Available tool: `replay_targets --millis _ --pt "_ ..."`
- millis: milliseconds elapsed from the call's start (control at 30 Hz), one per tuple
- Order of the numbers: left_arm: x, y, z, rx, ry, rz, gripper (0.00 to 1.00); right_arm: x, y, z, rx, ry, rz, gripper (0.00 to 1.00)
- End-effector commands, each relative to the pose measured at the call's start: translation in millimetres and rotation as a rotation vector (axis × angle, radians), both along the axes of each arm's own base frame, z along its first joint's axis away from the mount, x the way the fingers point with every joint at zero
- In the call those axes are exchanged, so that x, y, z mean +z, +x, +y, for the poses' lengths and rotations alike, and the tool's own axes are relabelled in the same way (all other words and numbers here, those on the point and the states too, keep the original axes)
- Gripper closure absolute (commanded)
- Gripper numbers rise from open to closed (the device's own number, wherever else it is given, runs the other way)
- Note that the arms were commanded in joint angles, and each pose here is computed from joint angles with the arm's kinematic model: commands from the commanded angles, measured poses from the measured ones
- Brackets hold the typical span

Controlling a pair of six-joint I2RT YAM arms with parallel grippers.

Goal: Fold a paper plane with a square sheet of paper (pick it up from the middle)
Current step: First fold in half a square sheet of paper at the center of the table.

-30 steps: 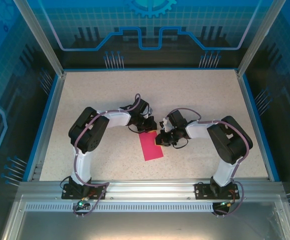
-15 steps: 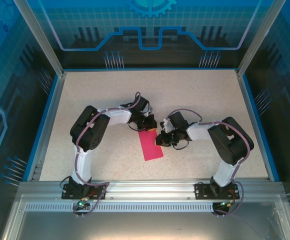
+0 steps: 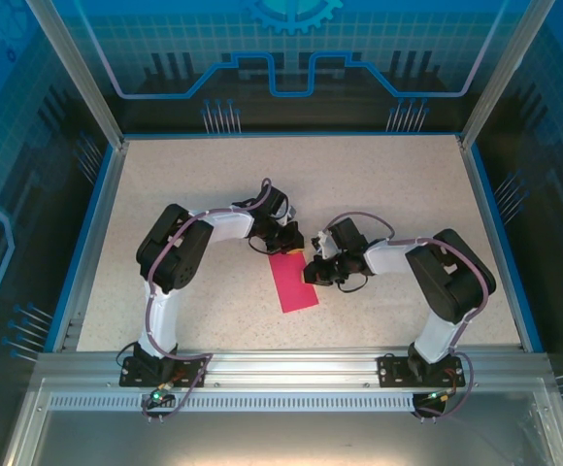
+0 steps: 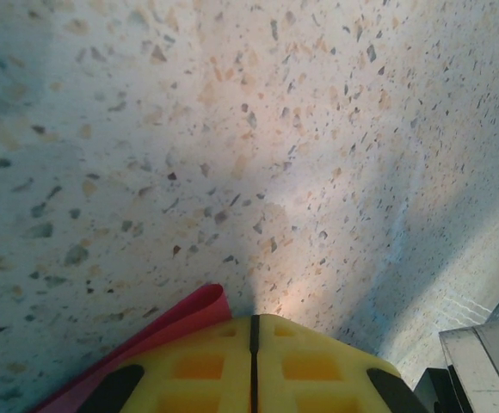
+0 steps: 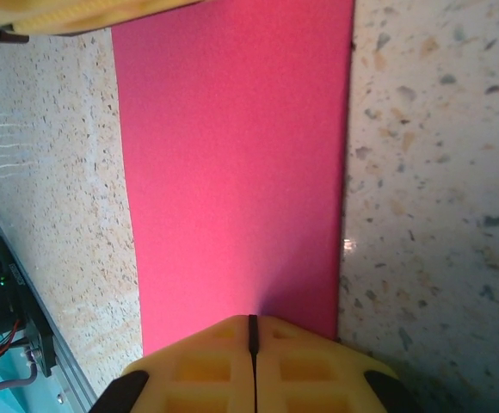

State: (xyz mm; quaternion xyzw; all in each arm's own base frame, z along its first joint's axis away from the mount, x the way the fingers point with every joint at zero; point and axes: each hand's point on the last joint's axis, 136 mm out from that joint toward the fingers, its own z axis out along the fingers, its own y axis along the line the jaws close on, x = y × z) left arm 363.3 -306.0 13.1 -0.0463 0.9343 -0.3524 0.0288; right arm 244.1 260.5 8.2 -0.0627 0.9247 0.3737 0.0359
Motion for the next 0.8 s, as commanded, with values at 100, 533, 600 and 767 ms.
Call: replay_targets --millis 100,533,600,767 --pt "-33 43 47 0.119 0.152 -0.077 0.94 -33 -70 -40 0.018 -0.170 0.253 0.96" --pt "-29 44 44 0.099 0.128 -0.093 0.93 -42 -107 -60 -0.005 -0.181 0.314 0.96" --pt "-27 46 43 0.097 0.127 -0.100 0.93 -43 -114 -64 -0.006 -0.187 0.324 0.96" --pt "-24 48 41 0.093 0.122 -0.109 0.91 -43 -125 -71 -0.009 -0.199 0.333 0.96"
